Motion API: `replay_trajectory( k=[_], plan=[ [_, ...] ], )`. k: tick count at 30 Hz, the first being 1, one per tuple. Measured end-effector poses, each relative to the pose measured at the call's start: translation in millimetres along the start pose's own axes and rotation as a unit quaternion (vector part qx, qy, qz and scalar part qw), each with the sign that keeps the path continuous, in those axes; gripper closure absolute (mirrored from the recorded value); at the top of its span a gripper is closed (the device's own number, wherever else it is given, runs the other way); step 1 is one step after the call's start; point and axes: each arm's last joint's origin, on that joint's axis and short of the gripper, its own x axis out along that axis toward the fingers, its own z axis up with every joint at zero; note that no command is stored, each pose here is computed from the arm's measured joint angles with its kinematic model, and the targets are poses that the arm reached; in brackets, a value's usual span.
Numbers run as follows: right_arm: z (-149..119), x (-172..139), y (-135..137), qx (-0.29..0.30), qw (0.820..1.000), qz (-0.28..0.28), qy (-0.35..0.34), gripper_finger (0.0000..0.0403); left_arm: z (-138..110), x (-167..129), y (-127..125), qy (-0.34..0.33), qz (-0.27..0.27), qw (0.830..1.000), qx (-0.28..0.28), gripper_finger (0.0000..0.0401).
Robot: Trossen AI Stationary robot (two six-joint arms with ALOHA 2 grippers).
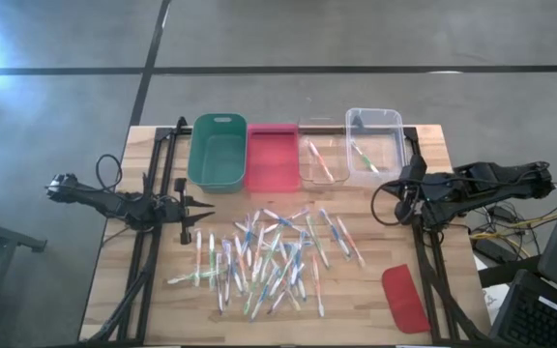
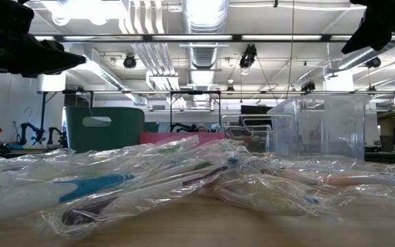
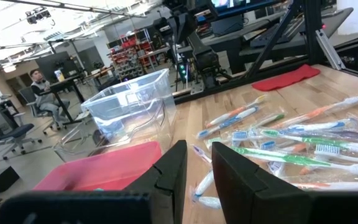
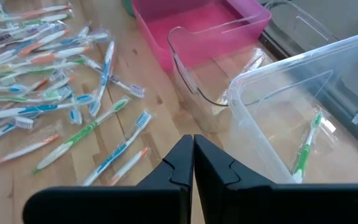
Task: Pick & Place Toothbrushes
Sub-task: Adjust the blue toothbrush on the table
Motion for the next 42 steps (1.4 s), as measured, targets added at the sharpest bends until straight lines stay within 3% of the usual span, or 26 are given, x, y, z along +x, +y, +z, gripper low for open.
replay_trajectory(
  k=[6, 13, 23, 28, 42],
  plan=[
    [0.0, 0.0, 0.0, 0.0, 1.0, 0.0, 0.0, 0.0394, 0.4, 0.0, 0.1, -0.002, 0.001, 1.0, -0.004, 0.032],
    [0.0, 0.0, 0.0, 0.0, 1.0, 0.0, 0.0, 0.0394, 2.2, 0.0, 0.0, -0.013, -0.009, 0.996, -0.084, 0.032],
    [0.0, 0.0, 0.0, 0.0, 1.0, 0.0, 0.0, 0.0394, 19.1, -1.6, 4.6, -0.101, -0.017, 0.984, -0.146, 0.032],
    [0.0, 0.0, 0.0, 0.0, 1.0, 0.0, 0.0, 0.0394, 28.5, -2.1, 4.3, -0.154, -0.065, 0.971, -0.174, 0.0317],
    [0.0, 0.0, 0.0, 0.0, 1.0, 0.0, 0.0, 0.0394, 52.3, 19.4, 1.1, -0.116, -0.088, 0.976, -0.16, 0.0178]
  ],
)
